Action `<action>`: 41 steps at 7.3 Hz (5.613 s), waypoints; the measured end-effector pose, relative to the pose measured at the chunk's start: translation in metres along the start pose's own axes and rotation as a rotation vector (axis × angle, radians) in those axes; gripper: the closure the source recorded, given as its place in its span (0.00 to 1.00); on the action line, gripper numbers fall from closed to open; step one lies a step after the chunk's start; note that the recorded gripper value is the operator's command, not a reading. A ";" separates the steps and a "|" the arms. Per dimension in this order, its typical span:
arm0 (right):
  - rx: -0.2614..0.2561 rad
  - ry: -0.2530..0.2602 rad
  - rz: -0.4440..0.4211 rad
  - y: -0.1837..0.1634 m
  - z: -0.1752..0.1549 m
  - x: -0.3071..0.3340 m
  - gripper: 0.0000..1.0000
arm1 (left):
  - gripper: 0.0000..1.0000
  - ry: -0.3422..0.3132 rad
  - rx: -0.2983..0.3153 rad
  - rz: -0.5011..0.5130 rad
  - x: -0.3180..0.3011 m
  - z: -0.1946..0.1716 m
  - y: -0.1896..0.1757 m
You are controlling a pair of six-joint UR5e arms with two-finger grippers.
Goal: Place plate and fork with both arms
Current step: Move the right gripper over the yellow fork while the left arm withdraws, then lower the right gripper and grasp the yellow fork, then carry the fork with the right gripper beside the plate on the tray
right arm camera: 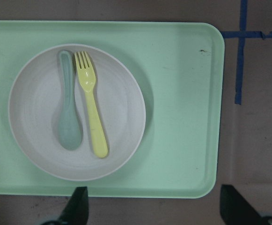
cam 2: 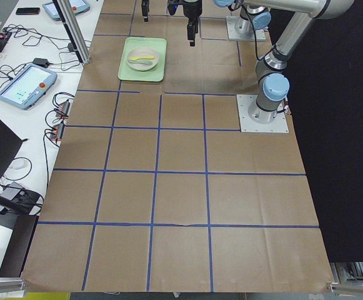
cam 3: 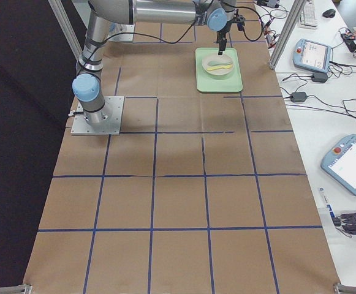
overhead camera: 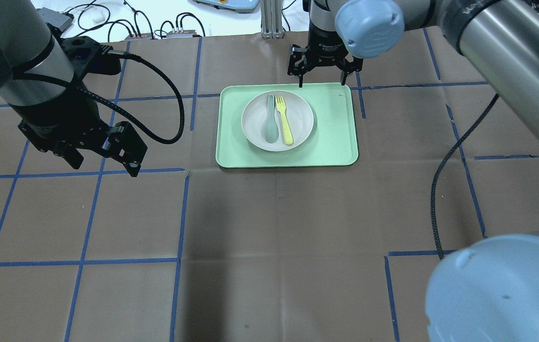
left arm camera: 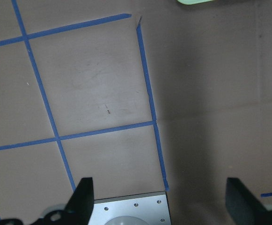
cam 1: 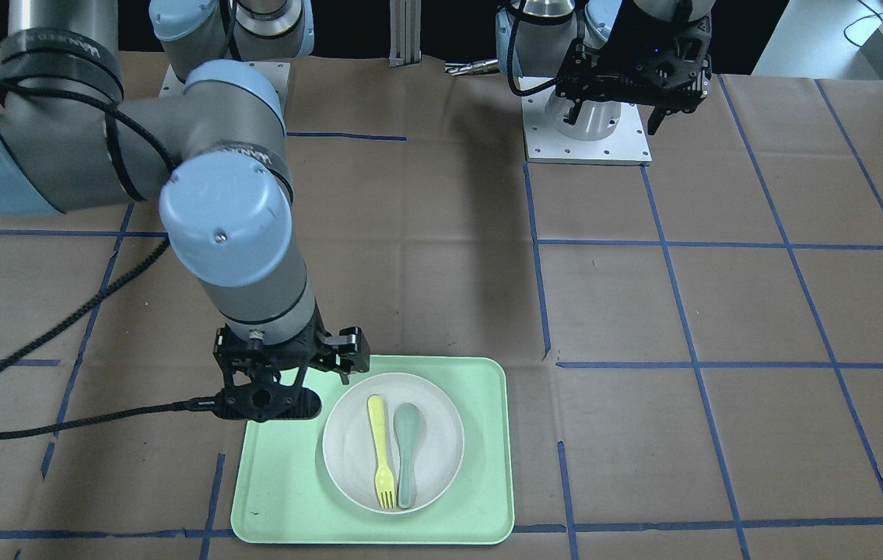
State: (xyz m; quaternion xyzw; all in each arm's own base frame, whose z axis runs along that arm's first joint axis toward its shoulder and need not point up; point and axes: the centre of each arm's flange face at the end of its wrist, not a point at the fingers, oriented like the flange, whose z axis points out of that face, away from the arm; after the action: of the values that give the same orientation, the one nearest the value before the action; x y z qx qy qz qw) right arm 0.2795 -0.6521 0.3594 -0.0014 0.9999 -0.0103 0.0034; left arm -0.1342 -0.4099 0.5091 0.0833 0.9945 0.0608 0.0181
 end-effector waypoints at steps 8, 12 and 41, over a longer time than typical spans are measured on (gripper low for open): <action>0.002 0.001 0.021 -0.029 0.095 -0.044 0.56 | 0.01 -0.002 0.050 -0.005 -0.003 0.003 -0.011; 0.000 0.002 0.019 -0.037 0.130 -0.047 0.56 | 0.01 -0.001 0.051 -0.006 -0.002 0.004 -0.007; -0.003 0.012 0.042 -0.016 0.167 0.063 0.98 | 0.01 0.038 0.056 -0.002 0.001 0.004 -0.009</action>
State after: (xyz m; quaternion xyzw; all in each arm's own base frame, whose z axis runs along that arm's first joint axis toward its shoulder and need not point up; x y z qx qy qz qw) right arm 0.2173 -0.6716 0.1919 0.0195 0.9998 -0.0089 -0.0025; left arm -0.1365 -0.4178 0.5038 0.0817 0.9961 0.0346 -0.0032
